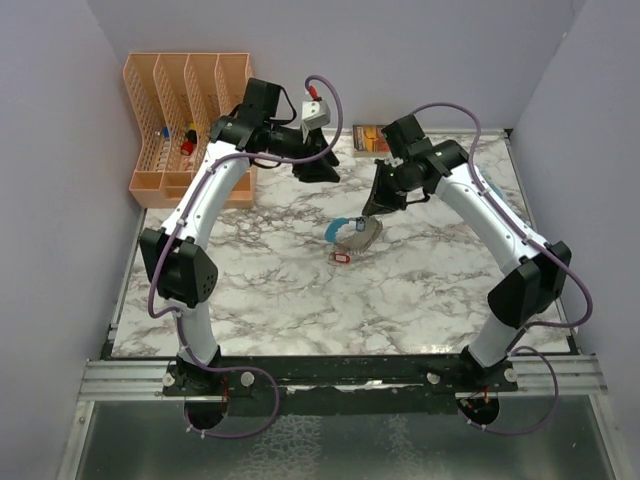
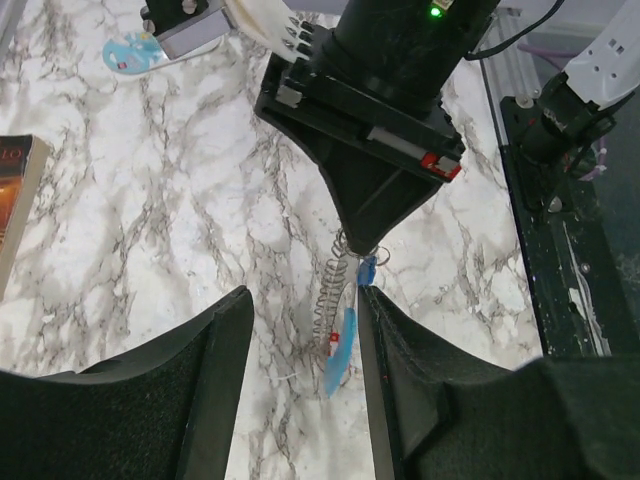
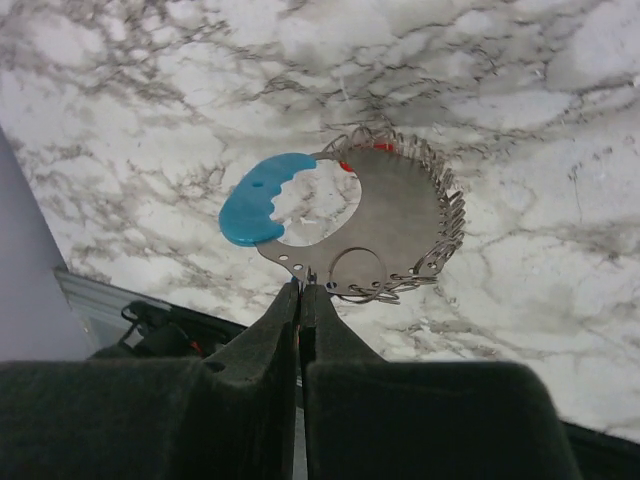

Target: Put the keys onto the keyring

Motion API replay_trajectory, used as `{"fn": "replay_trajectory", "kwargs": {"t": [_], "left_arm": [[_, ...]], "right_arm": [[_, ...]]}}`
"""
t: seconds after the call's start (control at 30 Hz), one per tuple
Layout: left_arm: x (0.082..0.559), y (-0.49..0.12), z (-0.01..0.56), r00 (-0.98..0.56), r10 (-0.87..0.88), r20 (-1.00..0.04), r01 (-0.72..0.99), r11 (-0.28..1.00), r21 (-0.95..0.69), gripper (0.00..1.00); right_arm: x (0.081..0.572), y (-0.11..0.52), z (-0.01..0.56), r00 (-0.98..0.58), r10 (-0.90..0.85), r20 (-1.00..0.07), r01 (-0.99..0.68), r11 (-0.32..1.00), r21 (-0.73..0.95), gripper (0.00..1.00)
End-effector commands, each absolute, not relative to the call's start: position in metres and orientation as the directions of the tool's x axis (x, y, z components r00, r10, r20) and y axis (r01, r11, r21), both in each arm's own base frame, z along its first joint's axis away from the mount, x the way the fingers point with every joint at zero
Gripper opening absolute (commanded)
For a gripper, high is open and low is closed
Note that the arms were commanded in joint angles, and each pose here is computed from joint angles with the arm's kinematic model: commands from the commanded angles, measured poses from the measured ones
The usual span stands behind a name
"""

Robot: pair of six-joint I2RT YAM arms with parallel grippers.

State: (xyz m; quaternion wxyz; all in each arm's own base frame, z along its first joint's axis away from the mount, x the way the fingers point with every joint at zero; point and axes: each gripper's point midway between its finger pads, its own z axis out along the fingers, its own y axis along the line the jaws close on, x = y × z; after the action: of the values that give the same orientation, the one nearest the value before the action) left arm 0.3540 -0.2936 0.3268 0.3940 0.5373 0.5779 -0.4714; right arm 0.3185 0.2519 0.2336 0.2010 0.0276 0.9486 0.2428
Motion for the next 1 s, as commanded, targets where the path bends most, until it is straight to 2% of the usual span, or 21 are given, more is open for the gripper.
{"fn": "replay_trajectory", "kwargs": {"t": [0.0, 0.1, 0.23, 0.43, 0.6, 0.73, 0.97], "left_arm": [[0.357, -0.295, 0.327, -0.124, 0.299, -0.946, 0.992, 0.042, -0.116, 0.49], [0.359, -0.301, 0.326, -0.148, 0.304, -0.941, 0.989, 0.063, -0.136, 0.49], [0.359, -0.315, 0.320, -0.167, 0.316, -0.934, 0.985, 0.083, -0.148, 0.49], [0.376, -0.318, 0.322, -0.157, 0.310, -0.938, 0.981, 0.159, -0.111, 0.49], [0.377, -0.316, 0.318, -0.143, 0.323, -0.936, 0.982, 0.163, -0.094, 0.49], [0.372, -0.309, 0.316, -0.042, 0.365, -0.930, 0.993, 0.118, 0.001, 0.49], [0.362, -0.309, 0.285, 0.094, 0.375, -0.922, 0.995, -0.006, 0.100, 0.49]], "right_arm": [[0.326, 0.230, 0.232, -0.878, 0.400, -0.262, 0.291, 0.882, 0.372, 0.01], [0.338, 0.227, 0.244, -0.811, 0.530, -0.246, 0.436, 0.829, 0.350, 0.01], [0.353, 0.243, 0.267, -0.712, 0.682, -0.165, 0.552, 0.689, 0.469, 0.01], [0.362, 0.253, 0.283, -0.588, 0.807, -0.048, 0.648, 0.506, 0.569, 0.01], [0.365, 0.253, 0.291, -0.498, 0.866, 0.042, 0.683, 0.361, 0.635, 0.01], [0.370, 0.244, 0.313, -0.428, 0.901, 0.073, 0.673, 0.263, 0.691, 0.01], [0.377, 0.240, 0.344, -0.415, 0.903, 0.113, 0.623, 0.191, 0.759, 0.01]]}}
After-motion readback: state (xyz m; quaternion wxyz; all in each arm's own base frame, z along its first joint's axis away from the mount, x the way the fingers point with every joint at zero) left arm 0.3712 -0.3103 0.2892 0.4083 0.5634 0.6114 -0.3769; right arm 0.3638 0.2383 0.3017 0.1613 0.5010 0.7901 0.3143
